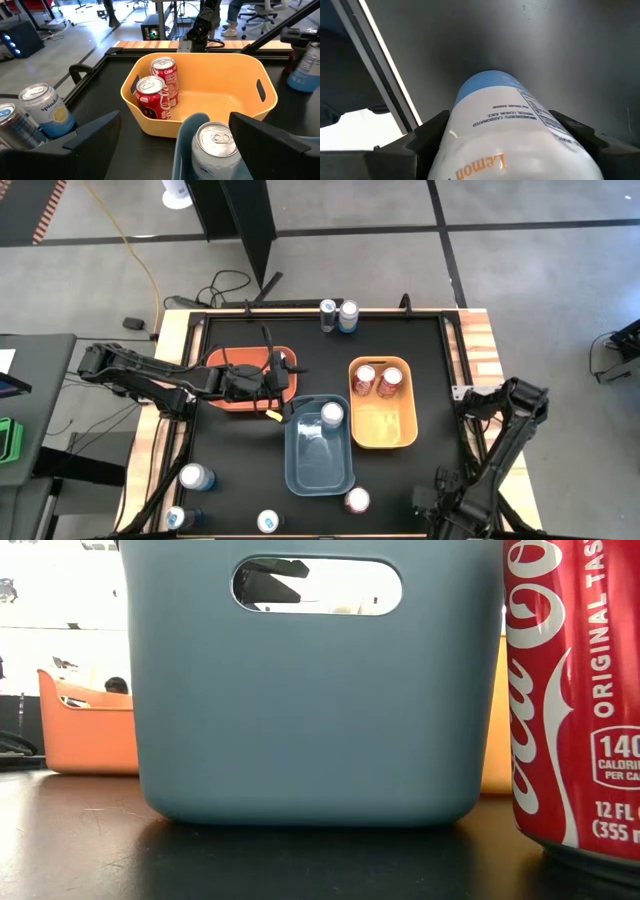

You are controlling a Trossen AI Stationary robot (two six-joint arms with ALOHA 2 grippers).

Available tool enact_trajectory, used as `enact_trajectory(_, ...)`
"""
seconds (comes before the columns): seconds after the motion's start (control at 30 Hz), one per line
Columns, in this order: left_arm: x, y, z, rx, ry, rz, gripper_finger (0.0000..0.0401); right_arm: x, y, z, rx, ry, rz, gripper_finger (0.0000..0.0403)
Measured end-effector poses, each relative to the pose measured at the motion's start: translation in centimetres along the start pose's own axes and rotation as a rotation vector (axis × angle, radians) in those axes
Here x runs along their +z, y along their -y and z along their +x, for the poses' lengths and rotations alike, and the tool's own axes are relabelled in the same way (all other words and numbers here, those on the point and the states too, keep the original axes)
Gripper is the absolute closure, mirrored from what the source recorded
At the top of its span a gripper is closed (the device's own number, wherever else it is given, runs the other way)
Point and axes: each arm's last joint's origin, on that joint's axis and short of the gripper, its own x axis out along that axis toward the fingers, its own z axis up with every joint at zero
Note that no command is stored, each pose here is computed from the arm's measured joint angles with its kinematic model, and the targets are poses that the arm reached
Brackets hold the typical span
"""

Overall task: Sort soda cans
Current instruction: Put the bottom right blue-white soda can into the blue bin

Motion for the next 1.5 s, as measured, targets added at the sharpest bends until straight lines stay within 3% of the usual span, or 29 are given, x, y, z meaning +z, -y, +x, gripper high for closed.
enact_trajectory(0.33,0.2,-0.1,-0.2,0.063,0.012,-0.002,0.0035,3.6,0.8,-2.6,0.012,0.003,-0.102,0.0095)
enact_trajectory(0.67,0.5,0.2,-1.0,0.054,0.024,0.017,0.0035,8.5,3.4,-10.9,0.049,0.047,-0.218,0.0095)
enact_trajectory(0.93,1.1,-0.1,-2.2,0.059,0.036,0.022,0.0035,14.4,6.5,-15.7,0.095,0.249,-0.318,0.0095)
enact_trajectory(1.3,1.2,-0.8,-4.5,0.134,-0.016,0.033,0.0035,21.2,11.7,-17.2,0.077,0.459,-0.405,0.0095)
enact_trajectory(1.5,1.1,-1.0,-4.8,0.168,-0.037,0.043,0.0035,23.4,13.4,-16.4,0.047,0.461,-0.395,0.0095)
